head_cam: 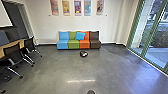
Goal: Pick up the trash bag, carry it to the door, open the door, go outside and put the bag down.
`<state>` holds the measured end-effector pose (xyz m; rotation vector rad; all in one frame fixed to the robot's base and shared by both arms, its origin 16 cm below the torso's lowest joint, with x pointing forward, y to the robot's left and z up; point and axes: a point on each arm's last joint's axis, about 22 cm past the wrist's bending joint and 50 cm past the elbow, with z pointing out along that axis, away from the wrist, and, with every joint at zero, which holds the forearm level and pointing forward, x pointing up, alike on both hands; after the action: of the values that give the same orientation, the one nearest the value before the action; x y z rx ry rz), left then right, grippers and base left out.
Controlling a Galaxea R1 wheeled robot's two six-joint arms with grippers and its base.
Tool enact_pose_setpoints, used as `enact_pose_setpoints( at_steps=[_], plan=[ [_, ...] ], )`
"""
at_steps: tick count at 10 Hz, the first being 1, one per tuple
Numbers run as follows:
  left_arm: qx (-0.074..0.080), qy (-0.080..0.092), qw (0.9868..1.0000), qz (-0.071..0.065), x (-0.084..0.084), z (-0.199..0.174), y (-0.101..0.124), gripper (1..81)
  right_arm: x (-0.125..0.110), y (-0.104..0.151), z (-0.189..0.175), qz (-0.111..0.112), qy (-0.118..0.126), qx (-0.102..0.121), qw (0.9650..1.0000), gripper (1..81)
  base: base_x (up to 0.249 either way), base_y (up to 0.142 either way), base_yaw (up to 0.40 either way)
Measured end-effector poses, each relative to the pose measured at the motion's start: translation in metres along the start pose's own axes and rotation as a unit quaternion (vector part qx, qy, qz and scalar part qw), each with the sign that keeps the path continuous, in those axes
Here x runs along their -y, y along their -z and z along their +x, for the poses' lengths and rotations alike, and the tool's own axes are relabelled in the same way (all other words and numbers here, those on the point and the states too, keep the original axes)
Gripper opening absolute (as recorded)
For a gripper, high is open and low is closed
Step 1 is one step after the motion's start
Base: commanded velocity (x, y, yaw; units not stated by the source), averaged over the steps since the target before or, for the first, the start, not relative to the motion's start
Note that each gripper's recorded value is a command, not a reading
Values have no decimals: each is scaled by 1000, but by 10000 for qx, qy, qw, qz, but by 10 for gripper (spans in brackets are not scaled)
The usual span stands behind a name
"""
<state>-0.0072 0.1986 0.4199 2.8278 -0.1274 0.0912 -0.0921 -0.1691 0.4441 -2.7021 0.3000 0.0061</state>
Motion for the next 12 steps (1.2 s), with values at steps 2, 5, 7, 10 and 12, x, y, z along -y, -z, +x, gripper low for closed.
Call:
enact_pose_setpoints(
  at_steps=[2, 5, 7, 10, 12],
  plan=[
    [24, 11, 10000, -4, 0, -2, 0, 811, 0, 0, -2, -5, -14, 26, 10000, 811, 120, 0, 0],
    [67, 24, 10000, -8, -1, -5, 0, 811, 0, 1, -4, -12, -28, 56, 10000, 811, 122, 0, 0],
    [73, 26, 10000, -18, -2, -6, -1, 811, 0, 1, -4, -12, -27, 58, 10000, 811, 134, 0, 0],
    [44, 21, 10000, -33, -5, -1, -2, 811, -1, 1, -3, -14, -24, 55, 10000, 811, 134, 0, 0],
    [56, 24, 10000, -34, -5, -3, -2, 811, -1, 1, -2, -13, -23, 51, 10000, 811, 134, 0, 0]
  ],
)
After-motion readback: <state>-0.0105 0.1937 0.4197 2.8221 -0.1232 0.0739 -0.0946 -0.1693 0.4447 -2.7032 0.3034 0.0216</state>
